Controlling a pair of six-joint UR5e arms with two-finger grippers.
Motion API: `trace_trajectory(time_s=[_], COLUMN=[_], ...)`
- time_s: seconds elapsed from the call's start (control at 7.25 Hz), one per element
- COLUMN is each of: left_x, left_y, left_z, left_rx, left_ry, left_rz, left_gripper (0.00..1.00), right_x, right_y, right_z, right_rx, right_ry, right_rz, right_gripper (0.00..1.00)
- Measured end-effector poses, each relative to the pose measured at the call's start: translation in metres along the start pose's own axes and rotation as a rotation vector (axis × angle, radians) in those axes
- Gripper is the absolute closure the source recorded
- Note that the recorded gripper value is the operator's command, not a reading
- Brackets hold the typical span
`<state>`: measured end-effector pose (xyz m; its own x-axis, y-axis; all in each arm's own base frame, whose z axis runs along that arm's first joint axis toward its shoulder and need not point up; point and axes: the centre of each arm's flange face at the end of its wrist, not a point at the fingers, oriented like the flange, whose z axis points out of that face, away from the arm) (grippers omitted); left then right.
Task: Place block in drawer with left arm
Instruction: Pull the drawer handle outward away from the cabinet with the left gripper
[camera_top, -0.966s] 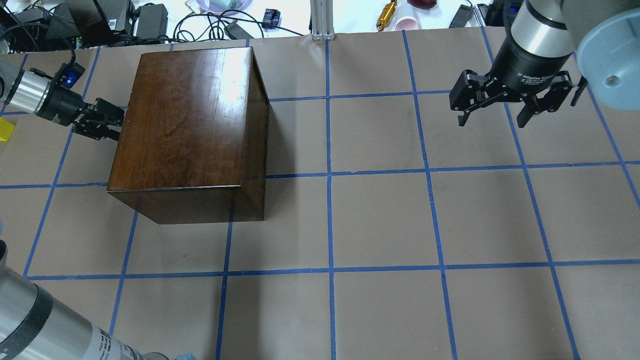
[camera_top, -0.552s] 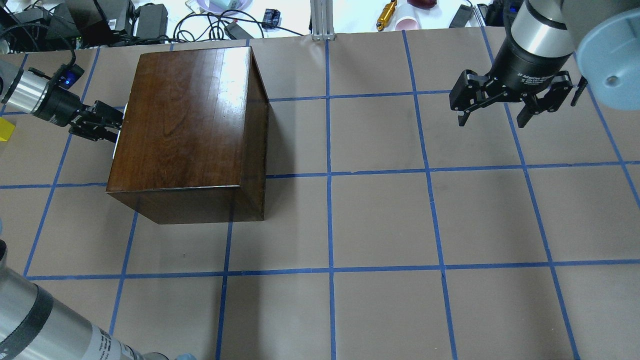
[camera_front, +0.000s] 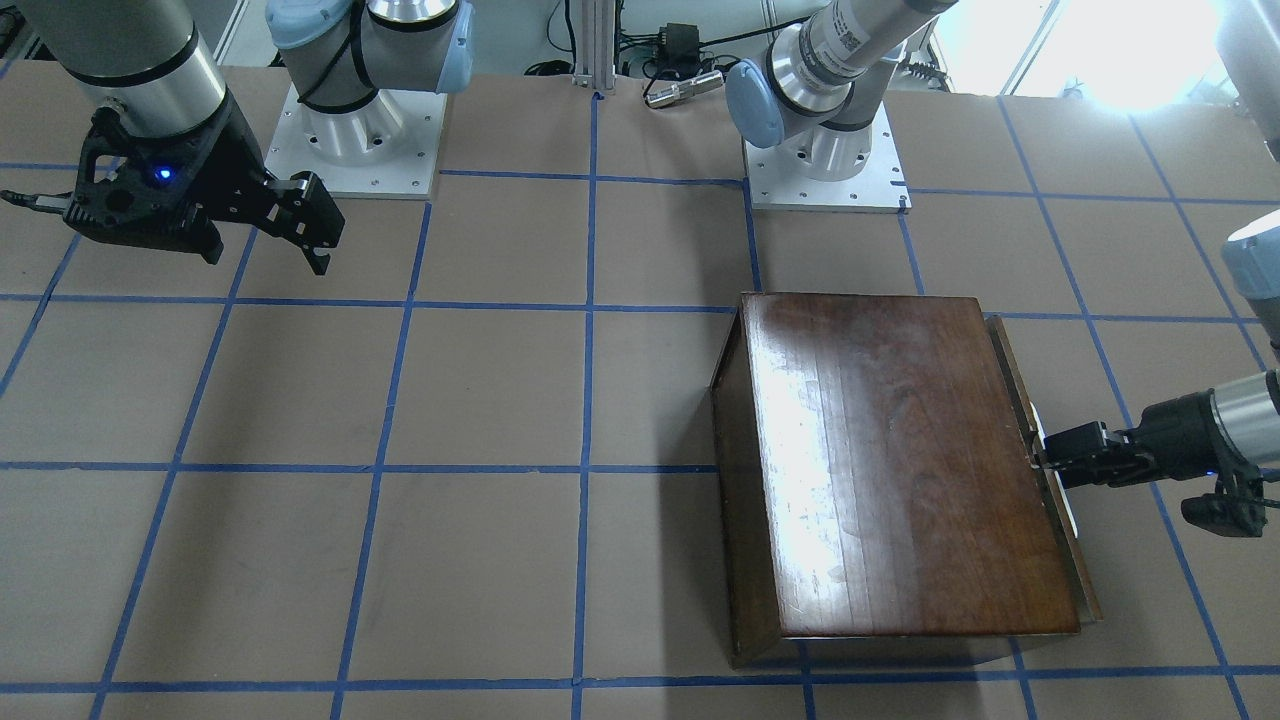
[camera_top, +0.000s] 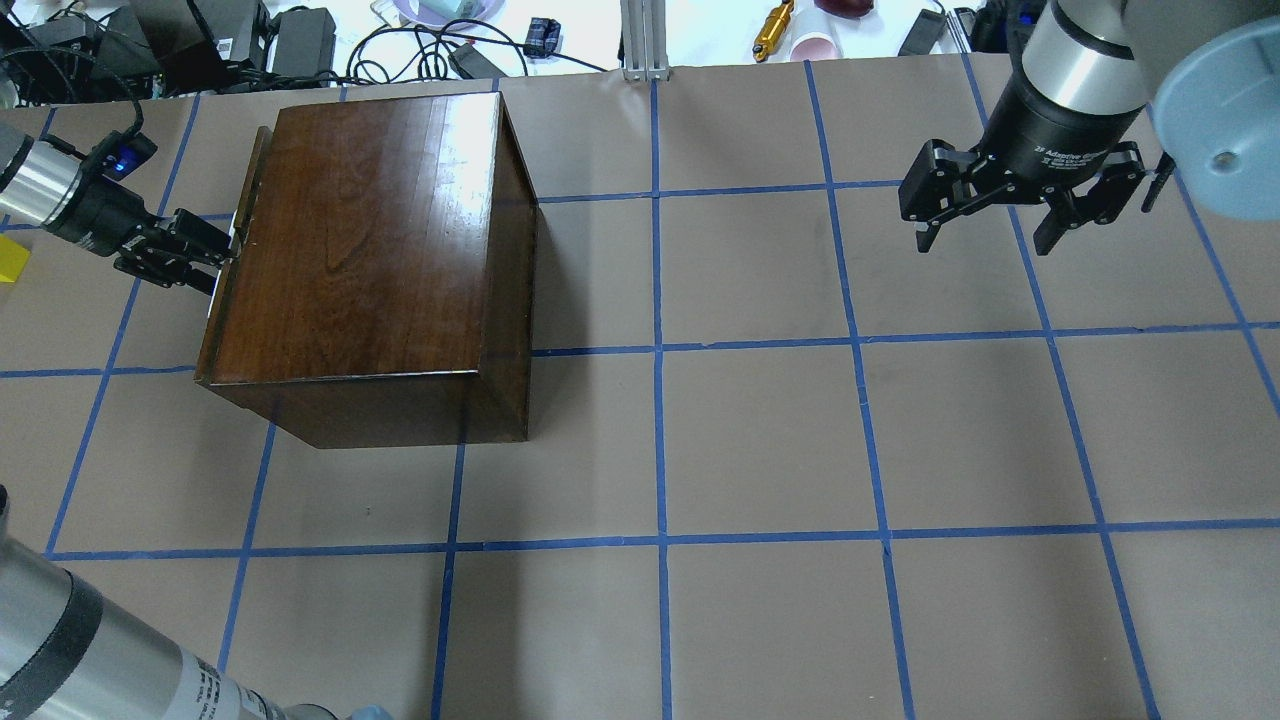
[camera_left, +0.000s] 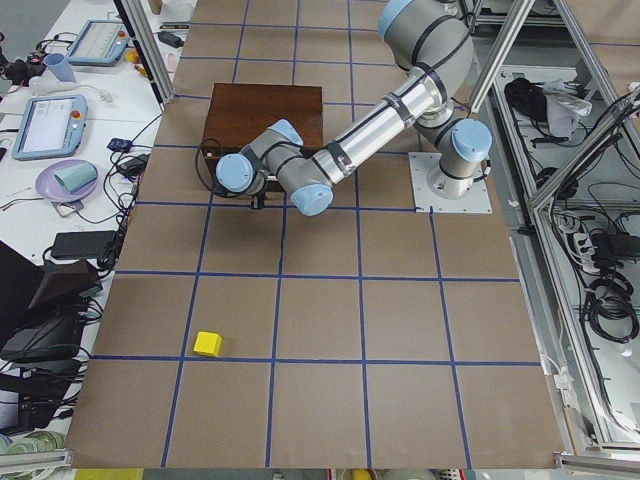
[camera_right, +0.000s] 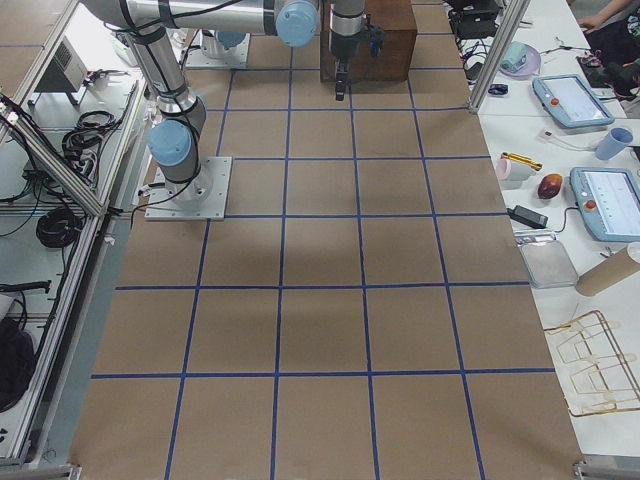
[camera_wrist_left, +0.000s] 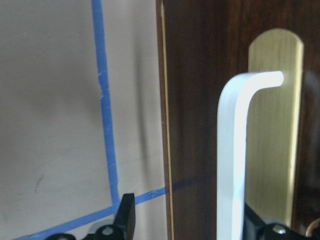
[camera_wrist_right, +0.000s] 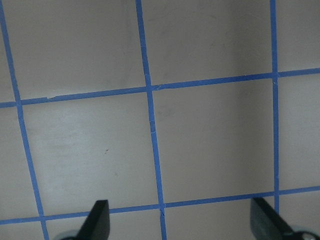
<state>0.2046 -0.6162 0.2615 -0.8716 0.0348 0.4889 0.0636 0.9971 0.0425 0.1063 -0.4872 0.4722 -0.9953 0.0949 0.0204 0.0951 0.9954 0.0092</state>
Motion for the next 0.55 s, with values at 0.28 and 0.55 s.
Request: trace_trajectory(time_s=[0.28, 0.55], left_x=[-0.0032, -0.0028], left_y=[0.0023, 0.0047], left_z=[-0.0055, -0.0097], left_rx=[-0.007, -0.015], left_ry=[-0.023, -0.042], left_rz=[-0.002, -0.002], left_gripper=[0.32, 0.32], right_x=[0.0, 0.0], right_y=[0.0, 0.0], right_z=[0.0, 0.0], right_rx=[0.0, 0.0], right_ry=[0.0, 0.0], right_rz=[0.0, 0.0], right_gripper=[0.0, 0.0])
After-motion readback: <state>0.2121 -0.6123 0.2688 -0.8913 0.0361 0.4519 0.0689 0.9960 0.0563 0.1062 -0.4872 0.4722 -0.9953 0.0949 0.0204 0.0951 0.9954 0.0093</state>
